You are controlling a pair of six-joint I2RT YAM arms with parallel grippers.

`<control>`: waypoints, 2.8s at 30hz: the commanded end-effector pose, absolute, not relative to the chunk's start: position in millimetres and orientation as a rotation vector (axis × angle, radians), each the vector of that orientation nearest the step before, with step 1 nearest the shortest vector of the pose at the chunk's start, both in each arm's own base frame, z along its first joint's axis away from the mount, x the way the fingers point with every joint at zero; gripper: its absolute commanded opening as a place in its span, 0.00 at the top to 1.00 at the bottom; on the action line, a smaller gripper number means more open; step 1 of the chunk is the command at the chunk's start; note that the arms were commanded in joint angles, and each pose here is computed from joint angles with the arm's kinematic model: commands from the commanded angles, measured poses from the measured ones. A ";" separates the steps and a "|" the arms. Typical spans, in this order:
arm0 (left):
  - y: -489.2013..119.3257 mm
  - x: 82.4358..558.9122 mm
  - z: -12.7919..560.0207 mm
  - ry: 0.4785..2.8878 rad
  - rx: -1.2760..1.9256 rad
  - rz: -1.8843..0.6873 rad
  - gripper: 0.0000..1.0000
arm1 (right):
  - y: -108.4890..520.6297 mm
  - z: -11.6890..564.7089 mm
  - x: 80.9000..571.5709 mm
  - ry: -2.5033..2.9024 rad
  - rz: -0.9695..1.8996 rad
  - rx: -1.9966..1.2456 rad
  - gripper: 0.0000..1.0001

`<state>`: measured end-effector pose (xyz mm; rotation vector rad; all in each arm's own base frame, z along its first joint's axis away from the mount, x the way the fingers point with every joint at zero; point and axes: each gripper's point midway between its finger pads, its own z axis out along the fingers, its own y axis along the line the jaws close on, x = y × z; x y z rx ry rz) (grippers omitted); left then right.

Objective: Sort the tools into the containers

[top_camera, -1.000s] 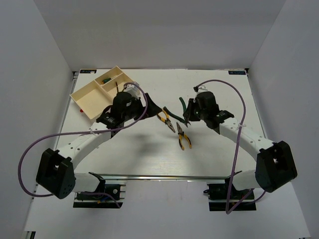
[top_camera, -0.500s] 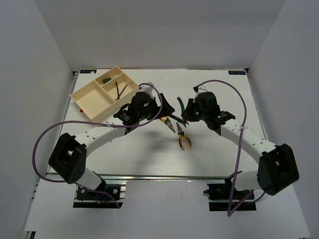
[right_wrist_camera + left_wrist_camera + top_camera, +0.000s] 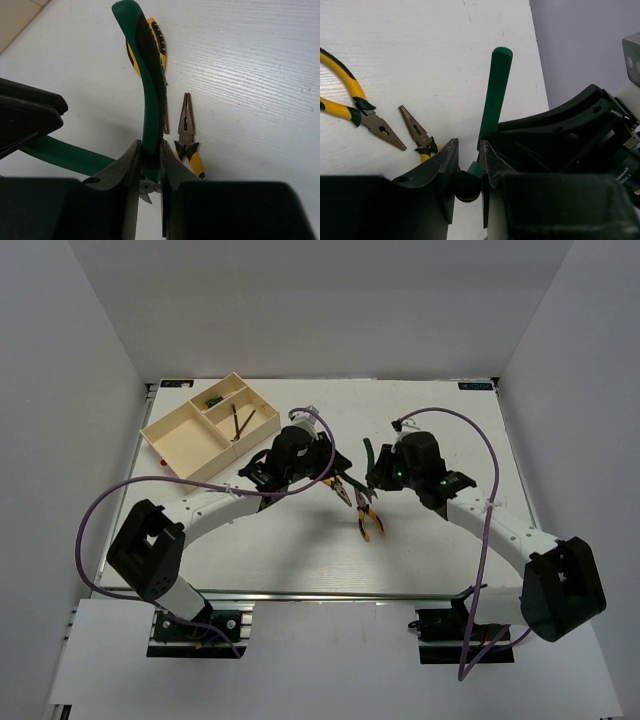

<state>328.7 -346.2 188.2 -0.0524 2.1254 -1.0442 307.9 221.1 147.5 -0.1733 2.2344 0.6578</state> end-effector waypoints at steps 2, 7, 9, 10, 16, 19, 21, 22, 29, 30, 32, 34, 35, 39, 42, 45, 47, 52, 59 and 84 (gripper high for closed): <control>-356.7 322.9 204.0 2.090 -0.016 -1.132 1.00 | 229.8 180.6 311.1 2.110 0.733 -0.190 0.94; -345.7 319.6 202.2 2.085 -0.045 -1.124 1.00 | 222.7 180.4 310.4 2.106 0.698 -0.181 0.47; -334.7 325.6 208.4 2.060 -0.072 -1.088 1.00 | 215.5 180.8 310.2 2.099 0.663 -0.168 0.34; -329.7 326.8 208.8 2.059 -0.086 -1.057 1.00 | 212.3 179.5 309.0 2.102 0.649 -0.167 0.32; -282.3 349.2 226.1 2.028 -0.158 -0.830 1.00 | 185.0 174.8 300.3 2.095 0.522 -0.148 0.24; -254.2 363.2 239.7 2.001 -0.190 -0.751 1.00 | 174.1 174.4 292.1 2.076 0.488 -0.149 0.21; -229.8 374.6 244.2 1.994 -0.220 -0.695 1.00 | 169.4 171.9 288.6 2.075 0.471 -0.155 0.20; -222.0 378.7 246.2 1.992 -0.228 -0.683 1.00 | 166.3 168.9 285.3 2.075 0.464 -0.159 0.20; -137.5 415.0 254.4 1.974 -0.308 -0.550 1.00 | 155.2 153.7 273.4 2.101 0.425 -0.175 0.17; -114.0 423.6 253.4 1.972 -0.357 -0.506 1.00 | 156.8 149.7 269.8 2.106 0.445 -0.179 0.17; -101.4 427.9 253.3 1.985 -0.349 -0.524 1.00 | 157.4 144.7 267.3 2.113 0.456 -0.175 0.17; -70.8 438.7 257.5 1.965 -0.397 -0.491 1.00 | 157.5 140.5 264.7 2.119 0.464 -0.173 0.17; -61.9 441.9 260.2 1.952 -0.397 -0.482 1.00 | 157.5 136.0 261.9 2.127 0.468 -0.181 0.17; -25.7 453.5 268.3 1.930 -0.420 -0.452 1.00 | 157.7 127.1 256.5 2.136 0.478 -0.195 0.17; 0.4 464.5 266.2 1.928 -0.441 -0.450 1.00 | 155.9 117.3 252.6 2.158 0.474 -0.195 0.18; 27.6 472.0 253.6 1.934 -0.486 -0.430 1.00 | 155.6 113.3 250.7 2.159 0.481 -0.194 0.18; 44.9 475.5 247.8 1.923 -0.505 -0.413 1.00 | 156.1 111.9 248.8 2.162 0.488 -0.199 0.18; 61.5 482.3 226.8 1.926 -0.531 -0.449 1.00 | 155.9 110.2 247.3 2.161 0.490 -0.199 0.18; 79.7 476.1 185.2 1.977 -0.628 -0.384 1.00 | 156.5 106.6 248.1 2.168 0.489 -0.205 0.18; 73.0 459.5 213.8 1.986 -0.565 -0.348 0.05 | 165.2 61.9 240.0 2.369 0.473 -0.281 0.42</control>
